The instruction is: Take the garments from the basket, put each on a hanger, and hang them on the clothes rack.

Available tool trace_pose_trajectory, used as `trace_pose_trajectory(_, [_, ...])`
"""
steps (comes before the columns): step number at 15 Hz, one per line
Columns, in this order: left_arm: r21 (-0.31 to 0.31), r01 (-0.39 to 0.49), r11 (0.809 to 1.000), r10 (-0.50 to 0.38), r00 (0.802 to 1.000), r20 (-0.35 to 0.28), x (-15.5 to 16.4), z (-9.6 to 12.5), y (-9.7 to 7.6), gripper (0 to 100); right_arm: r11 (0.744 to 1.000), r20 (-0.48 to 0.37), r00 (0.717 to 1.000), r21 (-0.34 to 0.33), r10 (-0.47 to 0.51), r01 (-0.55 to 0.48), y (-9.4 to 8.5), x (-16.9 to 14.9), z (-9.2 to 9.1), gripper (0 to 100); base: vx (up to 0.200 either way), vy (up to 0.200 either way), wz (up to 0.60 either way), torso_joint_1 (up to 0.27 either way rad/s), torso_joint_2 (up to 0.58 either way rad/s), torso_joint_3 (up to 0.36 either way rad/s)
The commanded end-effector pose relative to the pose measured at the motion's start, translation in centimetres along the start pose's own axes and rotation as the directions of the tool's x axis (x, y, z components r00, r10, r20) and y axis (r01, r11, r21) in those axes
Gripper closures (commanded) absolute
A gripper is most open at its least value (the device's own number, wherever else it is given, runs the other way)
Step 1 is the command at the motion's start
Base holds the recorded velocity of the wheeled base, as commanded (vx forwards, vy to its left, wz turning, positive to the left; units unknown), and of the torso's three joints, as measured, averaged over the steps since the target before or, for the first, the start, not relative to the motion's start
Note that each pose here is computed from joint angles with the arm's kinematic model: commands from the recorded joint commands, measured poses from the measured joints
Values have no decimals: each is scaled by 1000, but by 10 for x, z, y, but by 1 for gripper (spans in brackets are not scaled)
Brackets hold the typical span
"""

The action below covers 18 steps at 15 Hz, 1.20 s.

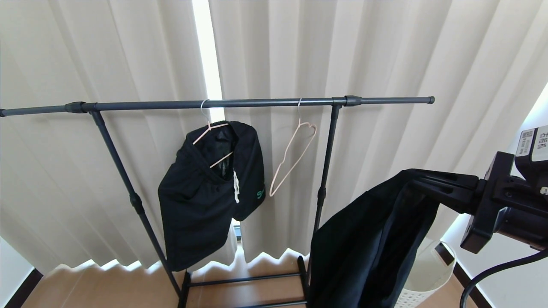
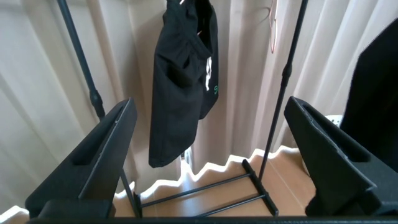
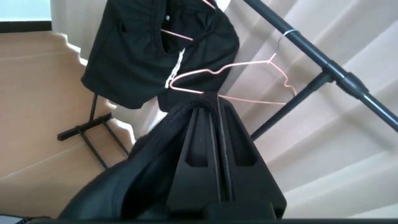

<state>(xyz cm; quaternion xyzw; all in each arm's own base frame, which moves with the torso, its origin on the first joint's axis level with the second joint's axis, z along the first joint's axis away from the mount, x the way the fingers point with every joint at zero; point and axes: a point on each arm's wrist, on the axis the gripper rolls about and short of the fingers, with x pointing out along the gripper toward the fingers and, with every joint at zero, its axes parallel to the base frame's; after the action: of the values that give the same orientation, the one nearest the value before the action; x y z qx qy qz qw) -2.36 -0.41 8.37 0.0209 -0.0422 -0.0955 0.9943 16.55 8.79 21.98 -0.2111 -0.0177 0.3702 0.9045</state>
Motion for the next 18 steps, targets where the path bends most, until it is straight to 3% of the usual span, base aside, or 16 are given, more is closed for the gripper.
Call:
trace_pose_trajectory(1, [-1,0,1000,0,1000,0,0,0,0,0,1000,-2,1000,0,4,-4,0,1,-1,100,0,0,0,0,0,0])
trace_pose_trajectory(9, [-1,-1,1000,1,1000,0,0,0,0,0,998,-46,997,20,55,-54,5,17,-14,100,0,0,0,0,0,0])
trace_pose_trajectory(12, [-3,0,1000,0,1000,0,0,0,0,0,1000,8,1000,-1,30,-30,9,16,-22,100,0,0,0,0,0,0])
trace_pose_trajectory(14, [-3,-1,1000,1,1000,0,0,0,0,0,999,75,997,-23,34,-32,14,17,-13,100,0,0,0,0,0,0])
trace_pose_trajectory(18, [10,6,1000,-6,1000,2,0,0,0,0,999,36,998,-14,-48,49,28,31,-3,100,0,0,0,0,0,0])
